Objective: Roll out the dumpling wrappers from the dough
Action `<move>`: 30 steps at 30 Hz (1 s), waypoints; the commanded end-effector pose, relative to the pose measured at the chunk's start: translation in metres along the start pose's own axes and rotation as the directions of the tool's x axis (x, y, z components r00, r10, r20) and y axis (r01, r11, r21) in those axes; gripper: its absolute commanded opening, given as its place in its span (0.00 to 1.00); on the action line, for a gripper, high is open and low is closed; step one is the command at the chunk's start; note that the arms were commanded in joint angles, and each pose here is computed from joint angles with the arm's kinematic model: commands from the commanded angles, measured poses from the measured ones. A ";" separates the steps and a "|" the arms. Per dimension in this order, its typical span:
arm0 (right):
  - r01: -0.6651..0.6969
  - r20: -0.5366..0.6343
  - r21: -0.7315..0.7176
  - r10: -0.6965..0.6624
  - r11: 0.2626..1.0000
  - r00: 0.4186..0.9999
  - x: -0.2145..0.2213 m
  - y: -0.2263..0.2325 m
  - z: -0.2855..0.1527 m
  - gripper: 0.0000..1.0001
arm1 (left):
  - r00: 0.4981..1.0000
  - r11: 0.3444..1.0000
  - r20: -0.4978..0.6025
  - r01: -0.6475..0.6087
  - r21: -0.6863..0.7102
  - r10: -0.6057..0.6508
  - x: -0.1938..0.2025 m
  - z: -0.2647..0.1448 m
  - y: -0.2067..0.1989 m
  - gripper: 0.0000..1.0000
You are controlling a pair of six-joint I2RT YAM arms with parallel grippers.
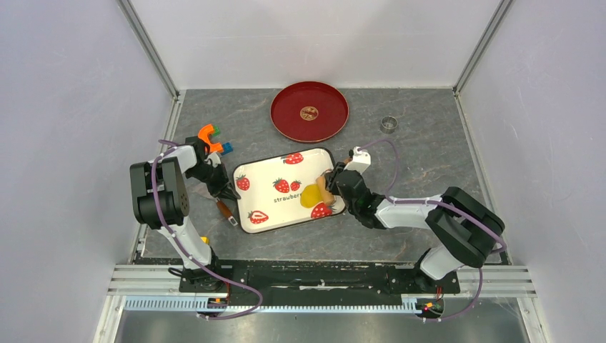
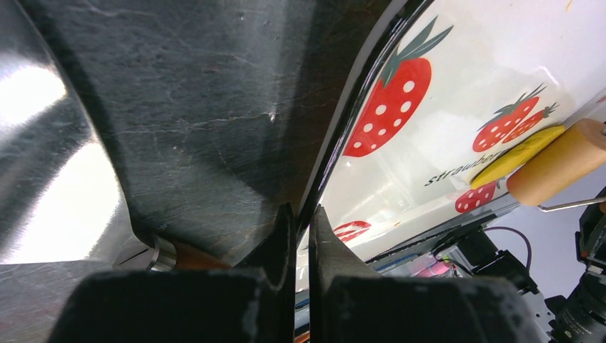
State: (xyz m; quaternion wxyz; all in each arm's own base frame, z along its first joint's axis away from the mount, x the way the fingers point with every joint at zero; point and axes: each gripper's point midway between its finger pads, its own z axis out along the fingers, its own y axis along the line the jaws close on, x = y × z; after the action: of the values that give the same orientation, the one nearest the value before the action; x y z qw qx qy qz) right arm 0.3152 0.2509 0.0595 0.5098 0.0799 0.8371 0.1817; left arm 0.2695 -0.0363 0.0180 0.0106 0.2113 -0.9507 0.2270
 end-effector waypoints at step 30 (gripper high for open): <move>0.438 -0.078 -0.131 -0.450 0.889 0.890 -0.025 0.020 -0.015 0.00 | 0.999 0.993 0.033 -0.016 -0.115 0.020 -0.018 0.004 0.024 0.02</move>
State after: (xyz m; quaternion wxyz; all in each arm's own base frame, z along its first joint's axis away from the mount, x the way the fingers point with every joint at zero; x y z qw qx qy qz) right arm 0.3065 0.2324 0.0820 0.4879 -0.1100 0.8634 0.0664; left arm 0.2693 -0.0371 0.0171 0.0179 0.2106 -0.9502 0.2292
